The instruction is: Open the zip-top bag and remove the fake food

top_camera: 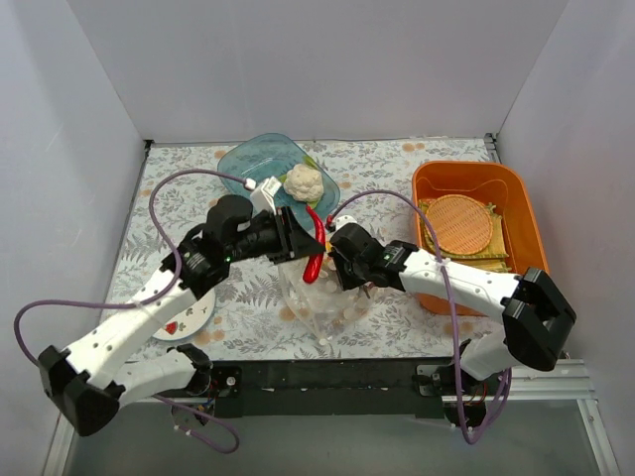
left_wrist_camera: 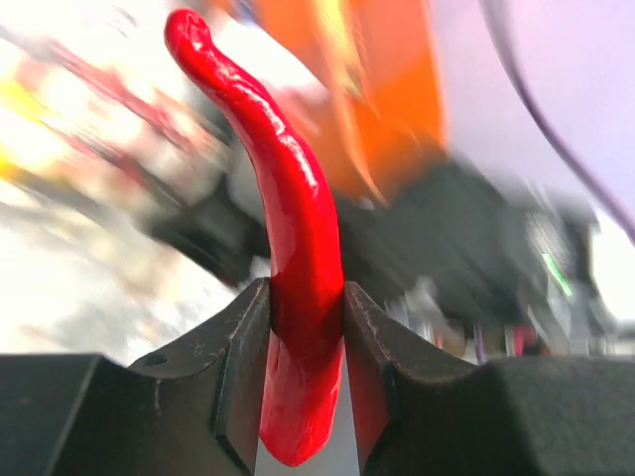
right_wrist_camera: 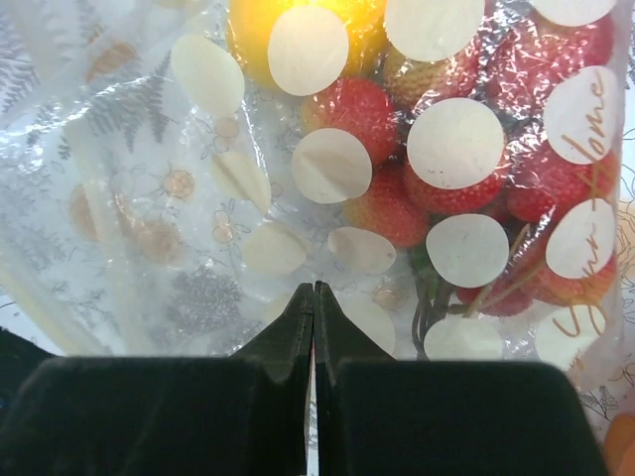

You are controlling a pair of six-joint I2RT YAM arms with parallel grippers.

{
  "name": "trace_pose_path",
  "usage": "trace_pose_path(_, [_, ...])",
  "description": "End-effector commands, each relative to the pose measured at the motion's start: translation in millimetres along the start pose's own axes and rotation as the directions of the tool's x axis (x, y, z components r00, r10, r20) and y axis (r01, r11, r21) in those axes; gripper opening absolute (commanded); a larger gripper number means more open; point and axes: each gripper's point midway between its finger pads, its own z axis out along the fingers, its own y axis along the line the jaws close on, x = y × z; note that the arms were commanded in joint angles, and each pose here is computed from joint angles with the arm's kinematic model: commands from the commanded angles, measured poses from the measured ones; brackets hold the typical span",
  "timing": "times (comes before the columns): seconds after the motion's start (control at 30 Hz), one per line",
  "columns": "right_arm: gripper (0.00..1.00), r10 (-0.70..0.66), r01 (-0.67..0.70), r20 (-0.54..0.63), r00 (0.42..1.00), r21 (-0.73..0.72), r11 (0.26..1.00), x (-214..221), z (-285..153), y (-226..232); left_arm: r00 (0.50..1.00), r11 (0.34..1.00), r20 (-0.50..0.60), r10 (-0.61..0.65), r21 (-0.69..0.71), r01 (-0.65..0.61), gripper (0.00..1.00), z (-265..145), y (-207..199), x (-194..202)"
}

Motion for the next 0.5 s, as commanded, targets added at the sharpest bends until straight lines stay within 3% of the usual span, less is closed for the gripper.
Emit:
trace_pose_path(0.0, [0.02,0.009,-0.008,0.105,0.994,-0.010,1.000,-31,-26,4,0.973,0.984,0.221,-0.071,-0.145,0.105,0.13,20,69,-87])
trace_pose_path(0.13, [0.02,0.013,-0.011,0.109,0.994,-0.016,1.000,-34,-31,5,0.934,0.955,0.340,-0.115,-0.222,0.198,0.13,36,141,-145])
trace_pose_path(0.3, [0.02,0.017,-0.015,0.115,0.993,-0.018,1.000,-34,-35,4,0.933,0.910,0.334,-0.132,-0.332,0.248,0.23,63,227,-175])
trace_pose_path(0.37, [0.03,0.015,-0.013,0.119,0.993,-0.016,1.000,-35,-36,4,0.929,0.909,0.347,-0.129,-0.333,0.251,0.26,63,242,-196])
trace_pose_path(0.47, [0.03,0.013,-0.012,0.118,0.993,-0.010,1.000,-36,-37,3,0.933,0.902,0.325,-0.157,-0.337,0.269,0.40,75,267,-208])
